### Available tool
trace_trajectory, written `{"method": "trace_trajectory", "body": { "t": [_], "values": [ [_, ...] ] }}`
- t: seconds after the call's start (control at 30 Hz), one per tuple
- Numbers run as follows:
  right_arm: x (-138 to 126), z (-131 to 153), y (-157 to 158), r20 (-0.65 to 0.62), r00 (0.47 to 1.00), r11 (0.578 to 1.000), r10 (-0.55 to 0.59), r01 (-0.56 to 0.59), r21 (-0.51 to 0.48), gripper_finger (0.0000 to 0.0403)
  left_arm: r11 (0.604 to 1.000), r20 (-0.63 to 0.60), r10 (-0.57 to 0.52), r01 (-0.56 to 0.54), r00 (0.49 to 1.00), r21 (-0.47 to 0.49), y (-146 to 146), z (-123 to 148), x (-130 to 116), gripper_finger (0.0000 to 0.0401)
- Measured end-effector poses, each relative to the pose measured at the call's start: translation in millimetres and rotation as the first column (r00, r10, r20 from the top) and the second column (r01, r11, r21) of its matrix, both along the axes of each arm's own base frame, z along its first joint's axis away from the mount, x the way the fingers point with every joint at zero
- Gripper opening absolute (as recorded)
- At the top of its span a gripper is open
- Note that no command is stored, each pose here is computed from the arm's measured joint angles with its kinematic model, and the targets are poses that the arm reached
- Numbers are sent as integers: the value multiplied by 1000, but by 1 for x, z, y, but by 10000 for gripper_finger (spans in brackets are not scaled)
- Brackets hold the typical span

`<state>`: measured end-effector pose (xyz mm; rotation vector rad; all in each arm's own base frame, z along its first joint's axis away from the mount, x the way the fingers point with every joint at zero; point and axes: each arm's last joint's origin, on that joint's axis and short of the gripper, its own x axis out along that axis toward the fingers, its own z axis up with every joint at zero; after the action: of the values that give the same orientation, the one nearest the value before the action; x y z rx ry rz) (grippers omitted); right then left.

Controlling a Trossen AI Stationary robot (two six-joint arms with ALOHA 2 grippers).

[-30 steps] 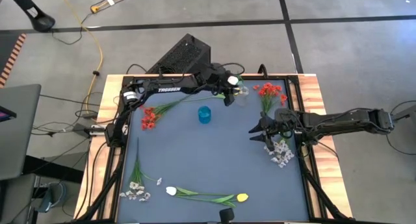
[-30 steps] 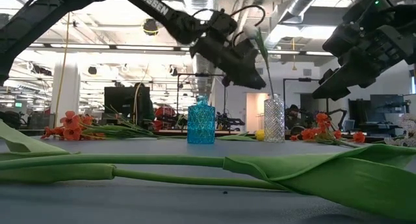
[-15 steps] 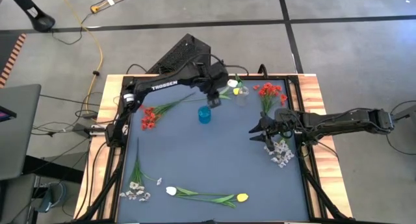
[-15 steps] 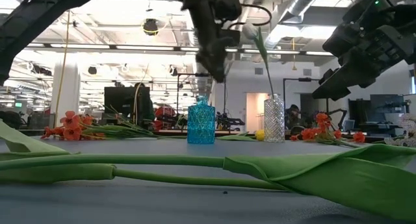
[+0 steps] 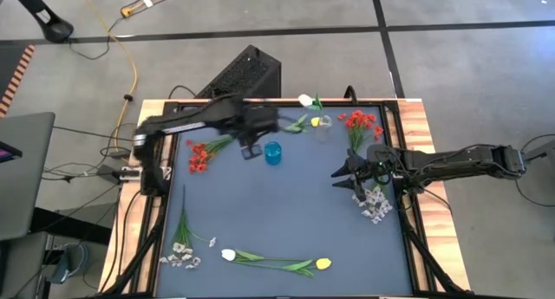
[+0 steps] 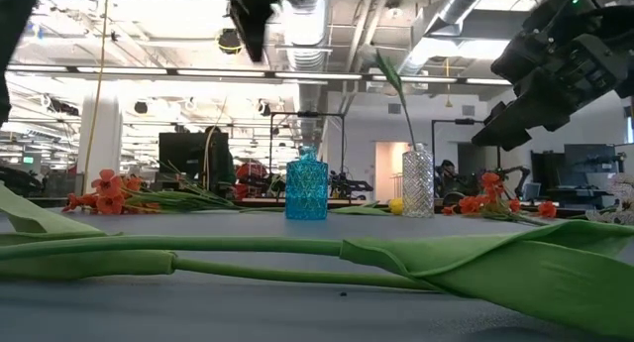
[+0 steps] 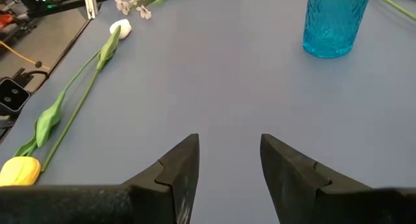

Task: Sort flowers into vase by color
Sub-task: Put the left white flowers into the transparent vase

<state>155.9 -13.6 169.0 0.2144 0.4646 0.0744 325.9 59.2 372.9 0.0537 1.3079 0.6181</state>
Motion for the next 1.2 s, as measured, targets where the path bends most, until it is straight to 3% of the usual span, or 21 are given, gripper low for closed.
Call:
{"method": "trace_trajectory", "body": {
  "t": [0.17,0.27,0.37,0.47,0.6,0.73,0.87,0.97,1.2],
  "values": [
    [1,2,0,23,1000,1000,3,-3,-8,189,994,152,104,-98,983,-50,-41,6,-56,126],
    [2,4,0,45,999,1000,3,-3,-11,189,970,224,204,-166,953,-176,-59,-6,-85,125],
    [2,4,0,49,999,1000,1,0,-6,189,910,216,335,-256,917,-326,-69,-27,-105,125],
    [3,6,0,59,998,1000,-11,10,17,189,835,109,436,-356,893,-420,-75,-56,-117,125],
    [4,10,-1,99,995,998,-28,24,50,189,727,-127,518,-513,846,-457,-82,-101,-126,125],
    [4,10,-1,96,995,998,-31,25,55,189,620,-367,548,-660,751,-424,-90,-145,-137,125],
    [4,9,-1,100,995,999,-19,16,30,189,548,-547,535,-758,643,-355,-94,-180,-149,125],
    [5,9,0,97,995,1000,-11,9,22,189,522,-615,514,-787,598,-329,-95,-201,-153,125],
    [9,4,0,80,997,1000,8,-7,-12,189,524,-591,444,-730,673,-438,-97,-232,-147,125]
  ]
}}
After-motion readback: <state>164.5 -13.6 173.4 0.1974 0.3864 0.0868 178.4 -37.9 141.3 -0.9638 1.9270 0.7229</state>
